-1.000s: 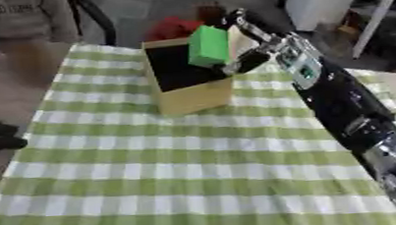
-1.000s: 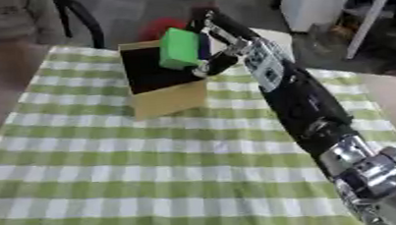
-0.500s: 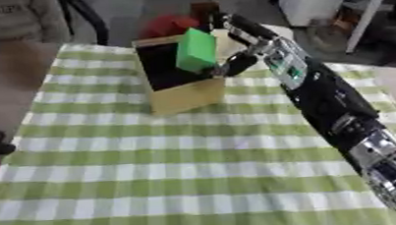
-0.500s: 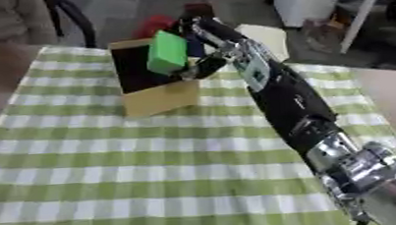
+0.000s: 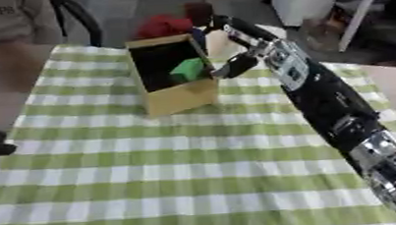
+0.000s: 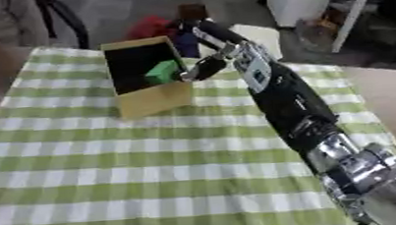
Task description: Pick up objects on the table and place them in the box.
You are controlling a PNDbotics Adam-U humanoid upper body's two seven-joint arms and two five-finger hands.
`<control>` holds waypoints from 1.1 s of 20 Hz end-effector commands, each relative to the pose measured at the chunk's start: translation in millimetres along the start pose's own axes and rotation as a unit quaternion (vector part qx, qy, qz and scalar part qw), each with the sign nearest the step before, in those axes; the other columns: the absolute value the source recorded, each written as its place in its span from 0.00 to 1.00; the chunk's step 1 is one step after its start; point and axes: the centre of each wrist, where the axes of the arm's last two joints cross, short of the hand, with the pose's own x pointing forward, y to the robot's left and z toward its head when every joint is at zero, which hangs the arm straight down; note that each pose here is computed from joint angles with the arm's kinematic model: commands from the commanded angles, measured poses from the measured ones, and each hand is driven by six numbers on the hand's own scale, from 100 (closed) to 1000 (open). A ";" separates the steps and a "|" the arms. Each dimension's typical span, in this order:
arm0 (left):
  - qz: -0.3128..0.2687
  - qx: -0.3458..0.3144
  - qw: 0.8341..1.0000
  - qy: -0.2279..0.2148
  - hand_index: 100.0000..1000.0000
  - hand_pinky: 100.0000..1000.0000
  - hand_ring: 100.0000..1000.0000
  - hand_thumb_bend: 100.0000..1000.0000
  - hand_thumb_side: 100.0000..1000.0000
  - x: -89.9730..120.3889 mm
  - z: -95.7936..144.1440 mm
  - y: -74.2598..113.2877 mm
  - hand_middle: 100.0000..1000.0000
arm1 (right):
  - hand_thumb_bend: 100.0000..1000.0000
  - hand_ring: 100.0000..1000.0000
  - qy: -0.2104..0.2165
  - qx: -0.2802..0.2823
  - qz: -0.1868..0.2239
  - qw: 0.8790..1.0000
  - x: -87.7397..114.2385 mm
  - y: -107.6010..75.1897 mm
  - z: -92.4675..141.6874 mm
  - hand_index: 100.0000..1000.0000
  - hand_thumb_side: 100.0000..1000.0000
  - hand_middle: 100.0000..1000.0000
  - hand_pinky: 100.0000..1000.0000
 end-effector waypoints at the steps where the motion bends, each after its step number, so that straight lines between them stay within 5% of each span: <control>1: -0.002 0.001 1.000 -0.005 0.78 0.96 0.70 0.26 0.44 2.9 -0.1 1.4 0.68 | 0.44 0.82 -0.015 -0.017 0.010 1.000 3.6 -22.1 -0.4 0.94 0.17 0.90 0.90; 9: -0.005 0.046 0.999 0.027 0.78 0.96 0.70 0.25 0.45 -11.8 18.2 9.0 0.68 | 0.44 0.82 -0.068 -0.023 -0.015 0.997 24.1 -34.9 1.5 0.95 0.12 0.90 0.90; 14: -0.012 0.083 0.995 0.046 0.78 0.96 0.70 0.24 0.46 -20.0 31.8 15.1 0.68 | 0.39 0.82 -0.095 -0.029 -0.059 0.993 44.7 -35.9 5.0 0.95 0.23 0.90 0.91; 22: -0.020 0.116 0.991 0.067 0.78 0.97 0.72 0.24 0.47 -28.4 44.6 19.1 0.69 | 0.32 0.81 -0.109 -0.045 -0.119 0.986 71.4 -29.4 19.6 0.95 0.26 0.89 0.90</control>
